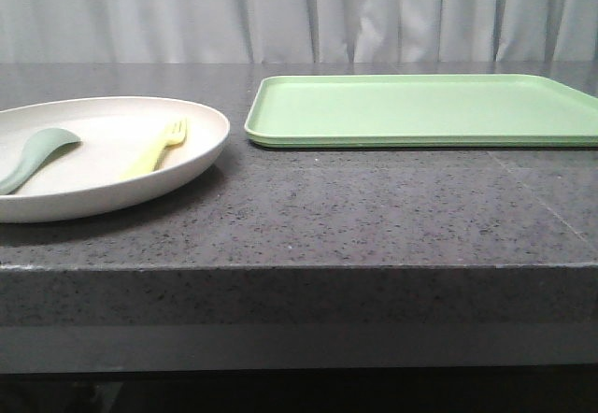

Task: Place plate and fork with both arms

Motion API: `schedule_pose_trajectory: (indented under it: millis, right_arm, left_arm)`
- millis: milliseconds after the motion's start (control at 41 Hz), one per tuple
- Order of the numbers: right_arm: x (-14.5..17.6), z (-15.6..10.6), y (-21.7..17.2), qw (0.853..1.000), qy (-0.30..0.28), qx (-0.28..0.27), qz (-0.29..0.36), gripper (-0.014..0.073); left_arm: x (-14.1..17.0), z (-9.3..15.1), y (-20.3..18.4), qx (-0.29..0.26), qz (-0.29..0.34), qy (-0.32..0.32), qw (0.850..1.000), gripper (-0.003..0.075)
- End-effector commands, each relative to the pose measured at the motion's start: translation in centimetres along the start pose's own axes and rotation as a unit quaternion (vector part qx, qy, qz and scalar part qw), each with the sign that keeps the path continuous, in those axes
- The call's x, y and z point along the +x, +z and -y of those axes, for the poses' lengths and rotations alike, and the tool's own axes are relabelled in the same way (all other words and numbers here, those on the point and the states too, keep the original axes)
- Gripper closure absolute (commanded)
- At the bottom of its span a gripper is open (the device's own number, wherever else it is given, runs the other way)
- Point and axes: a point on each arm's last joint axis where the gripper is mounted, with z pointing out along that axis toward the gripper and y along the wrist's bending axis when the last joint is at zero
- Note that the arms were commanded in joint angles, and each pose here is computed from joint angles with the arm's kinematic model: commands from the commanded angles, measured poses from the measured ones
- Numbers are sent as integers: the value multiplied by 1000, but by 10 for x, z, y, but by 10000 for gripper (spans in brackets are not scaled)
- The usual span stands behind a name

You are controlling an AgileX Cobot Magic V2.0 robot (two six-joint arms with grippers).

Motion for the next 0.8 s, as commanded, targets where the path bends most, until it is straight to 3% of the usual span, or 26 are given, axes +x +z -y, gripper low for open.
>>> schedule_pose_trajectory:
  millis: [0,122,195,292,487,609,780]
  right_arm:
    - [-18,0,-1,999,-10,3,50,477]
    - [-18,0,-1,999,-10,3,51,158]
    - [-19,0,-1,998,-10,3,55,21]
    - [-19,0,-1,998,-10,3,56,-43]
    - [-20,0,-1,998,-10,3,57,-39]
    - [-20,0,-1,998,-10,3,57,-39]
    - [-20,0,-1,998,-10,3,57,-39]
  left_arm:
    - [-20,1,-1,5,58,1,998,484]
    - [-20,1,-1,5,58,0,998,153]
    - [-20,1,-1,5,58,0,998,76]
    - [-20,1,-1,5,58,0,998,76]
    - [-31,2,7,10,84,-24,996,125]
    - [-40,2,28,5,34,-24,999,151]
    - [-54,4,65,-4,-84,-23,996,154]
